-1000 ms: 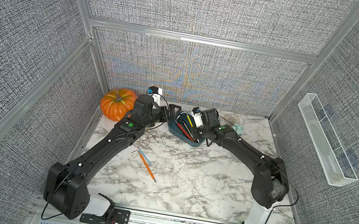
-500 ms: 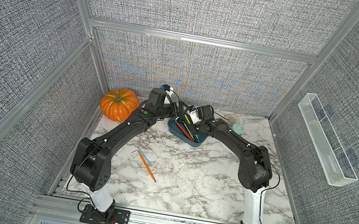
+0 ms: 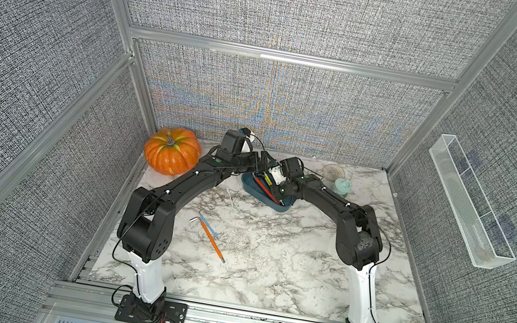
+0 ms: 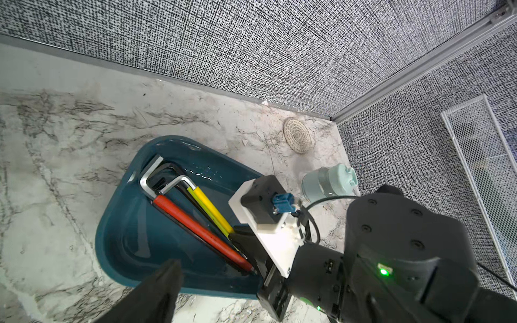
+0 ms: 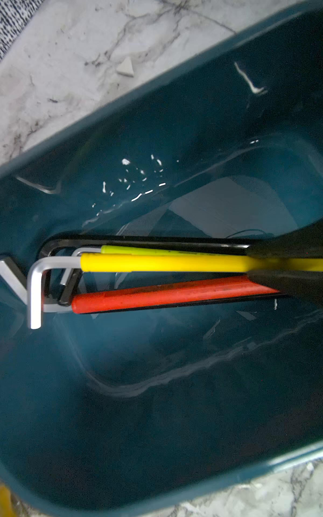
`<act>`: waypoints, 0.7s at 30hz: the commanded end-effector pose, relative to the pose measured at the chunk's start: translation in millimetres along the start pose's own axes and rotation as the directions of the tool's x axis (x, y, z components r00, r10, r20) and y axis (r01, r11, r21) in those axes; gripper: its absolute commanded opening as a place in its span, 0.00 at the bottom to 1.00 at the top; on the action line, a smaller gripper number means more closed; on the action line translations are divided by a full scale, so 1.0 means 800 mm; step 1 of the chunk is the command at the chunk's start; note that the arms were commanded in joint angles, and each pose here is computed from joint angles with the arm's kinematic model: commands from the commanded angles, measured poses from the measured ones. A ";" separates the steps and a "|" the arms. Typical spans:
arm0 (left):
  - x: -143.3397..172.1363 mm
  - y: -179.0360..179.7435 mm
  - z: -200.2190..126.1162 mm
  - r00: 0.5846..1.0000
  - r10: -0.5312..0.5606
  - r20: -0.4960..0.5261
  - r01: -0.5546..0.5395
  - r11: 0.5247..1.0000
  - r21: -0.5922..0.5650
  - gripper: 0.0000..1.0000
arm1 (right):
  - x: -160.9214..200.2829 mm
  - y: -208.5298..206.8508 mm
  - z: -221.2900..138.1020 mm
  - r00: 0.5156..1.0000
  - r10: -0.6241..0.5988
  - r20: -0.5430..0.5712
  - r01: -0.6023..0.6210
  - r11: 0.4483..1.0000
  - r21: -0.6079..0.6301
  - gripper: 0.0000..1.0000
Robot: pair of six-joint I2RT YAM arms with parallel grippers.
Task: Put the hex key on the desktop into the storage box
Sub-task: Place the Allen key in the storage box.
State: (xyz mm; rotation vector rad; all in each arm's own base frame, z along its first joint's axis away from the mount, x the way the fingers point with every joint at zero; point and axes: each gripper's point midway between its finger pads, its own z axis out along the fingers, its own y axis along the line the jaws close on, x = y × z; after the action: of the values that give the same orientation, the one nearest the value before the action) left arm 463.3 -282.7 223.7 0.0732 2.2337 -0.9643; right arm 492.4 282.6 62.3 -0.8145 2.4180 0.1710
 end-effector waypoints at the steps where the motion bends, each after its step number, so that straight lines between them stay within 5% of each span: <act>1: -0.001 -0.002 0.002 1.000 0.004 -0.001 -0.004 1.000 0.016 1.00 | -0.002 -0.001 0.000 1.000 0.010 0.004 -0.010 1.000 -0.003 0.06; 9: 0.001 -0.008 -0.007 1.000 -0.001 0.009 0.001 1.000 0.027 1.00 | -0.015 -0.007 -0.009 1.000 0.007 0.025 -0.008 1.000 0.013 0.30; 16: -0.017 -0.030 -0.051 0.996 0.058 0.075 -0.060 0.998 0.022 1.00 | -0.054 -0.012 -0.052 0.992 0.033 0.120 -0.037 0.999 0.027 0.31; 21: -0.045 -0.012 -0.125 0.966 0.183 0.181 -0.145 0.968 -0.207 1.00 | -0.068 0.064 -0.093 0.982 0.019 0.188 -0.005 0.997 -0.078 0.33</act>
State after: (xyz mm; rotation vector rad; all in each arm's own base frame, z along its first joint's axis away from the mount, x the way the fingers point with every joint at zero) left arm 429.7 -249.4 300.0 0.0980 2.0853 -0.8566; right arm 485.9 303.1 145.4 -0.7467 2.2690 0.2343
